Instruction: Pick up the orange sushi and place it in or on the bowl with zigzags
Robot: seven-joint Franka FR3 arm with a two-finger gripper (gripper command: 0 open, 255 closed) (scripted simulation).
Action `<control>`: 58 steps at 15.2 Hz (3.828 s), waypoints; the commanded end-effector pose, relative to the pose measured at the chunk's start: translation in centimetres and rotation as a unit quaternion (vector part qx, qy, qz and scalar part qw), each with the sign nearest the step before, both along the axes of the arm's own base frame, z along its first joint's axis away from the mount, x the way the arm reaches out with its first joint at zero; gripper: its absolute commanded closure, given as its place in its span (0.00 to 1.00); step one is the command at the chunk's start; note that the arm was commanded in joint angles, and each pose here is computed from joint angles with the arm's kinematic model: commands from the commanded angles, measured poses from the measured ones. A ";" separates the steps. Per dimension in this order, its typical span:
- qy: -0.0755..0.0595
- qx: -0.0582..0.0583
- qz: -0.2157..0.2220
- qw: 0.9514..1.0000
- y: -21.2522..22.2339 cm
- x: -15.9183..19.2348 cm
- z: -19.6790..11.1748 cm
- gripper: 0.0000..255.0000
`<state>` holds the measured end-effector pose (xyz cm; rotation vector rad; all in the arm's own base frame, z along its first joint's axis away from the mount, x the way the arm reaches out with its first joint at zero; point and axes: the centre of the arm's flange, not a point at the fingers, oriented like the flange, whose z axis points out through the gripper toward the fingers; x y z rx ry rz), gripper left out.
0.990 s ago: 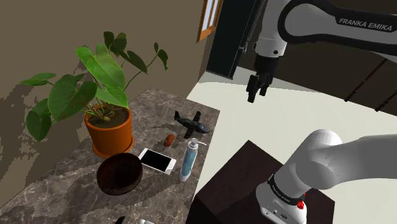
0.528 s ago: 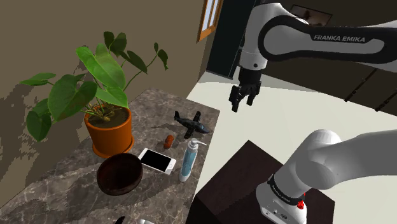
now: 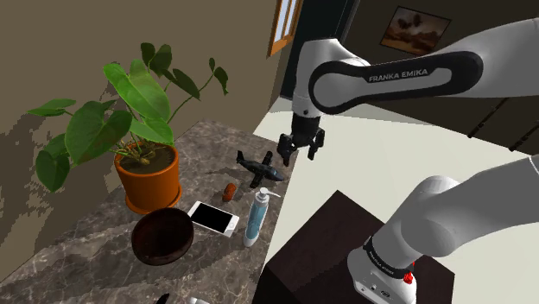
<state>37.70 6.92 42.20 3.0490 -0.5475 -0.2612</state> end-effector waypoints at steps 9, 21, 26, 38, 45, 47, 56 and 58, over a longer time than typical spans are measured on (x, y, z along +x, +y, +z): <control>-0.012 -0.017 -0.112 0.993 4.9 7.4 -9.7 0.00; -0.025 -0.038 -0.243 0.969 7.6 17.4 -21.2 0.00; -0.028 -0.042 -0.270 0.962 7.7 19.5 -24.6 0.00; -0.028 -0.042 -0.270 0.962 7.7 19.1 -27.5 0.00; -0.028 -0.042 -0.270 0.962 7.7 19.1 -27.5 1.00; -0.028 -0.042 -0.270 0.962 7.7 19.1 -27.5 1.00; -0.028 -0.042 -0.270 0.962 7.7 19.1 -23.8 1.00; -0.028 -0.042 -0.270 0.962 7.7 19.1 -22.8 1.00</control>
